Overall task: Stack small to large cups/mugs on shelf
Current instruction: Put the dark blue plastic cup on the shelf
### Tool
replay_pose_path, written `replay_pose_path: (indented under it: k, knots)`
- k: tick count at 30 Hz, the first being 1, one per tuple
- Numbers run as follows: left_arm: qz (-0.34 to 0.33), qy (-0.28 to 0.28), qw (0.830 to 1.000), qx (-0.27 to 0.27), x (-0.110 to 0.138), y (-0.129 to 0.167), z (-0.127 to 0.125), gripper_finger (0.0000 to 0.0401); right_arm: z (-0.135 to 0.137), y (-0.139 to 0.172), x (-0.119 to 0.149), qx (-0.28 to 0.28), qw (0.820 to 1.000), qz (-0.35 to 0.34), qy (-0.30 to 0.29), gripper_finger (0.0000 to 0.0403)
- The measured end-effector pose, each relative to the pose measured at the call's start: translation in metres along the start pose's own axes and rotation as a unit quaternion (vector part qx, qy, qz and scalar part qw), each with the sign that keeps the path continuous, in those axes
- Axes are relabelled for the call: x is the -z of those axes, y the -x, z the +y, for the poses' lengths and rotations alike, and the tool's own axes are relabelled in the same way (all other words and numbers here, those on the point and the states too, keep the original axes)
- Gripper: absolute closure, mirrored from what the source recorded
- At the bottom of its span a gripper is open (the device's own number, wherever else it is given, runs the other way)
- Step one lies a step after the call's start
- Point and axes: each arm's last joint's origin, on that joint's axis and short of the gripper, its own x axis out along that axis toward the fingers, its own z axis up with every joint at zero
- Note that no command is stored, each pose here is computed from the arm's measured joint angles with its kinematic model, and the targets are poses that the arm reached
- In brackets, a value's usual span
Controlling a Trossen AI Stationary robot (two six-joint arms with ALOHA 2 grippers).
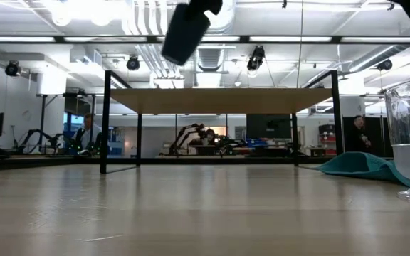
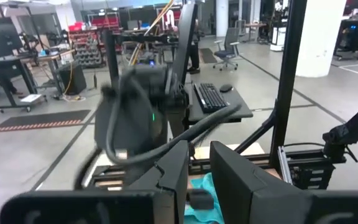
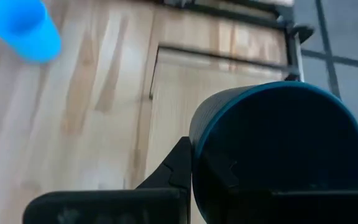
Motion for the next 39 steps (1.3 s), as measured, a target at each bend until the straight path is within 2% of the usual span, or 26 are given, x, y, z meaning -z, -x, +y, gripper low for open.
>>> replay_pose_path:
  k: [7,18,21,27,29,32,34,39]
  knots:
    - [-0.009,-0.006,1.000,-0.003,-0.005,0.003,0.001,0.0345,0.004,-0.028,0.012,-0.024,0.995,0.089,0.028,0.0394]
    - [-0.002,-0.014,1.000,-0.003,-0.002,-0.002,0.000,0.0345,0.003,-0.030,0.009,-0.022,0.996,0.079,0.045,0.0394]
    - [-0.002,-0.014,1.000,-0.003,-0.002,-0.001,0.000,0.0345,0.002,-0.021,0.013,-0.010,0.995,0.098,0.034,0.0394]
    - [-0.004,-0.013,1.000,-0.003,-0.003,0.001,0.001,0.0345,0.002,0.012,0.034,0.047,0.979,0.200,-0.001,0.0394]
    - [-0.004,-0.013,1.000,-0.003,-0.003,0.001,0.001,0.0345,0.002,0.027,0.033,0.052,0.983,0.174,-0.026,0.0394]
    - [-0.004,-0.013,1.000,-0.003,-0.003,0.000,0.001,0.0345,0.003,0.050,0.034,0.044,0.987,0.149,-0.032,0.0394]
    - [-0.003,-0.013,1.000,-0.003,-0.003,0.000,0.001,0.0345,0.002,0.062,0.037,0.054,0.987,0.140,-0.053,0.0394]
    - [-0.003,-0.010,1.000,-0.003,-0.003,0.000,0.000,0.0345,0.001,0.084,0.045,0.034,0.987,0.121,-0.097,0.0394]
